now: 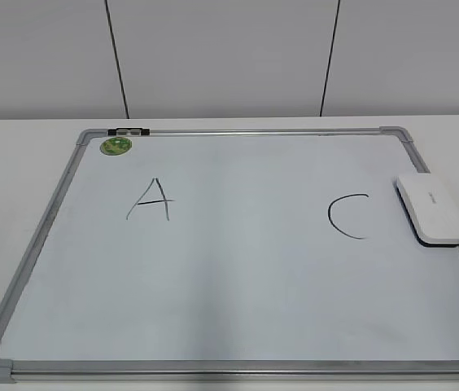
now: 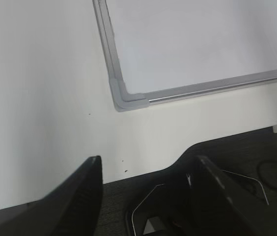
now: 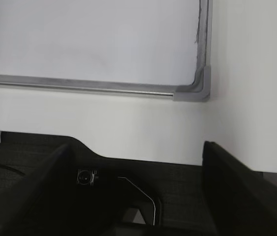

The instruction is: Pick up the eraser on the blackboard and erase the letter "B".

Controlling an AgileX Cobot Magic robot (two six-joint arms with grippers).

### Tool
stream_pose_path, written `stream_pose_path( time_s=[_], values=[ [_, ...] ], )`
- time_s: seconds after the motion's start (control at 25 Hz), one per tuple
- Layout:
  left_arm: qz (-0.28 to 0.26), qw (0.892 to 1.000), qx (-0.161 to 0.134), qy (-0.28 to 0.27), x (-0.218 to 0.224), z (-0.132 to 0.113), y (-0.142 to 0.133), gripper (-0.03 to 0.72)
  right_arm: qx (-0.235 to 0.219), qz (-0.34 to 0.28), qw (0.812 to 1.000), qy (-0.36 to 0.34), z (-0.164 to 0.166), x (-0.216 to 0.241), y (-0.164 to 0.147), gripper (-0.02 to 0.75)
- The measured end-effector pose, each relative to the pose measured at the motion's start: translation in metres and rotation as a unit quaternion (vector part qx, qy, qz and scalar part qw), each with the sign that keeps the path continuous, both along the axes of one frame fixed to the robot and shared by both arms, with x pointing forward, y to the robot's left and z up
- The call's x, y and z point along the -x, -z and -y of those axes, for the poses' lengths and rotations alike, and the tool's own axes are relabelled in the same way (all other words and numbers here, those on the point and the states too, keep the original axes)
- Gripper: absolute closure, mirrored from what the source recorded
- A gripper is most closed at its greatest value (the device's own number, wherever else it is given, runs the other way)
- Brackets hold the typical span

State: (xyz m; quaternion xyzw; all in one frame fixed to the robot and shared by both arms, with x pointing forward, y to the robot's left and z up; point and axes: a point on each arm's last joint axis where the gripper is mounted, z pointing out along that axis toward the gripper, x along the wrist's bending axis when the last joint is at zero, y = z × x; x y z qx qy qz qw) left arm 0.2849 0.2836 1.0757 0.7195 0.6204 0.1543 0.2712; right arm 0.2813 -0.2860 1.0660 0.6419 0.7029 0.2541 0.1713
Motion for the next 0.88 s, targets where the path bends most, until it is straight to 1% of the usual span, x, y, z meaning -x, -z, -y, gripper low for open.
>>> stream_pose_path(
  time_s=[0.12, 0.16, 0.28, 0.56, 0.88],
  values=[
    [0.002, 1.0, -0.004, -0.002, 0.002, -0.001, 0.006, 0.265, 0.0, -0.015, 1.0, 0.001, 0.0, 0.006, 0.019, 0.145],
    [0.005, 1.0, -0.011, -0.006, 0.0, -0.002, 0.011, 0.265, 0.005, -0.016, 1.0, 0.002, 0.001, 0.008, 0.021, 0.145],
    [0.008, 1.0, -0.021, -0.011, -0.003, -0.004, 0.018, 0.265, 0.015, -0.007, 1.0, 0.006, 0.003, 0.007, 0.023, 0.145],
    [0.017, 0.999, -0.027, -0.018, -0.009, -0.005, 0.033, 0.265, 0.06, 0.021, 0.998, 0.024, 0.011, 0.0, 0.029, 0.146],
    [0.022, 0.999, -0.028, -0.019, -0.01, -0.006, 0.033, 0.265, 0.062, 0.025, 0.997, 0.034, 0.013, -0.001, 0.029, 0.146]
  ],
)
